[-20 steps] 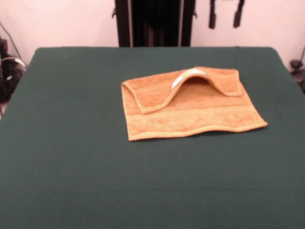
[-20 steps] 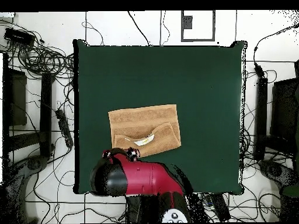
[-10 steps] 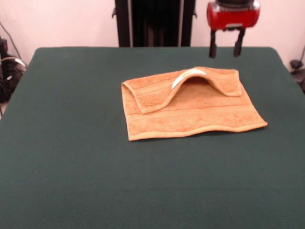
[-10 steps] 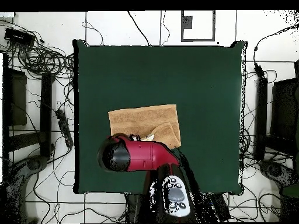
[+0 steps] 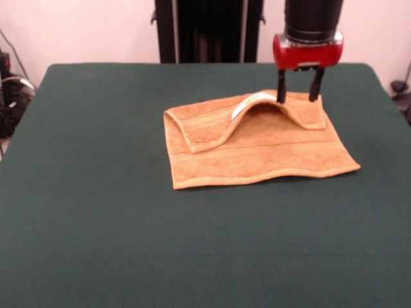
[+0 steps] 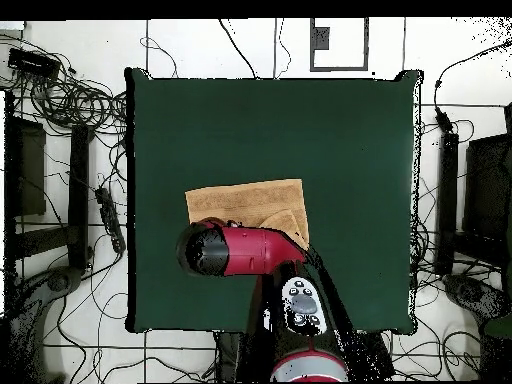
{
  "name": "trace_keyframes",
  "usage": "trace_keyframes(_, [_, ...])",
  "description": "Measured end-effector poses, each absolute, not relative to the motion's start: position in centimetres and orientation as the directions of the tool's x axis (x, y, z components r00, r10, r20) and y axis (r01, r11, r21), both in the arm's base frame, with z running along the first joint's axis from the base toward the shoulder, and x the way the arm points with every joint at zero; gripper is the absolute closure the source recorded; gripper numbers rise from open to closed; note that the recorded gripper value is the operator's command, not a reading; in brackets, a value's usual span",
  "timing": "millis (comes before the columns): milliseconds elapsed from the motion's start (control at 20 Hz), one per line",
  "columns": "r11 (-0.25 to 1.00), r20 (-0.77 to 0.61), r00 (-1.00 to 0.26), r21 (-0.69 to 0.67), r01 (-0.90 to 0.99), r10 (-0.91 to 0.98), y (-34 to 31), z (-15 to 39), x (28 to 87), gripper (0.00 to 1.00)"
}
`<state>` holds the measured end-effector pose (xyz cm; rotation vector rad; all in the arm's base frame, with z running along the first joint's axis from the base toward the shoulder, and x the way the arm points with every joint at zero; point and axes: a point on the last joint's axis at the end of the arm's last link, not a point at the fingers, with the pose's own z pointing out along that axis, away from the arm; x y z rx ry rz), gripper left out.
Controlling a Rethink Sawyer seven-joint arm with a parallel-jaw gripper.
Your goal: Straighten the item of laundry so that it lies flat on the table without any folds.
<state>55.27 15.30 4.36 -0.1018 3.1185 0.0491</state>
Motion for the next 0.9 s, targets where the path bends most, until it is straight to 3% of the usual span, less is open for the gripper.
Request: trace_keyframes(900, [0.998, -0.016, -0.999, 0.033, -0.044, -0.043, 14.2, 2.5, 55.0, 0.0])
